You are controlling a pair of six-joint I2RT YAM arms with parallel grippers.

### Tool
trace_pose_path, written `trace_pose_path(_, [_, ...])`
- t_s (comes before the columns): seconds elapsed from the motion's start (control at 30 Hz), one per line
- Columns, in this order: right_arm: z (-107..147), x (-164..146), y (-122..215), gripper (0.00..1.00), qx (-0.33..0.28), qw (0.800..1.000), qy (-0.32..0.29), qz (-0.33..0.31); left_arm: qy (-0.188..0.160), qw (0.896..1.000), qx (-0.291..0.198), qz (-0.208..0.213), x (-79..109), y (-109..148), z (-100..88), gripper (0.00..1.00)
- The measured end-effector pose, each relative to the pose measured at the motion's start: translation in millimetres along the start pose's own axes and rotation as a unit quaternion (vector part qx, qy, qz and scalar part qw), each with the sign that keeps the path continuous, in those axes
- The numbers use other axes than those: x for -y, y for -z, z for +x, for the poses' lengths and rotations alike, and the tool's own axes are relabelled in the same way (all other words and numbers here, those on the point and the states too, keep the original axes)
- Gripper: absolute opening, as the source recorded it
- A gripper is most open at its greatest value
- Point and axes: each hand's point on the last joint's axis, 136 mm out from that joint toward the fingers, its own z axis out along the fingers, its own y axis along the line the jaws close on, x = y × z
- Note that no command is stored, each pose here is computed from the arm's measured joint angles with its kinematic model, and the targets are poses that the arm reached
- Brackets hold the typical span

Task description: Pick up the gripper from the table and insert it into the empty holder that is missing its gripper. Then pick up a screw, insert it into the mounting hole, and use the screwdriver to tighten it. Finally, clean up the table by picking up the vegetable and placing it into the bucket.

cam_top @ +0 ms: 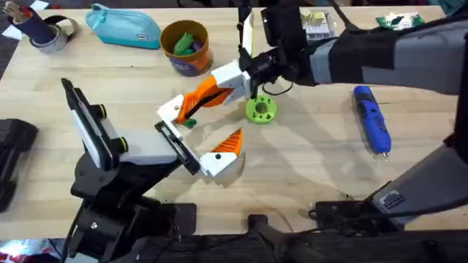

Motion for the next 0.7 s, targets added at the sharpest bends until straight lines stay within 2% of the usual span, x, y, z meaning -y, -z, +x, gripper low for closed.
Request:
trace_pose_path(0.43, [-3.2,2.0,-15.9,0.008,0.009,1.000,-0.008,0.019,0.012,1.000,0.002,-0.029,-10.5,0.6,-0.6,0.995])
trace_pose_path(0.47, [-3.6,1.6,-16.5,0.099,0.010,1.000,-0.008,0.019,0.012,0.999,0.002,-0.031,-11.0,0.6,-0.6,0.995])
trace_pose_path(0.6, [-4.4,-1.1,-20.8,0.181,0.009,1.000,0.009,0.017,0.006,1.000,0.003,-0.029,-10.4,0.6,-1.1,0.995])
trace_pose_path(0.7, [-2.4,-4.1,-27.7,0.333,0.003,1.000,0.018,0.015,0.003,1.000,0.001,-0.012,-4.3,0.2,-0.4,0.995])
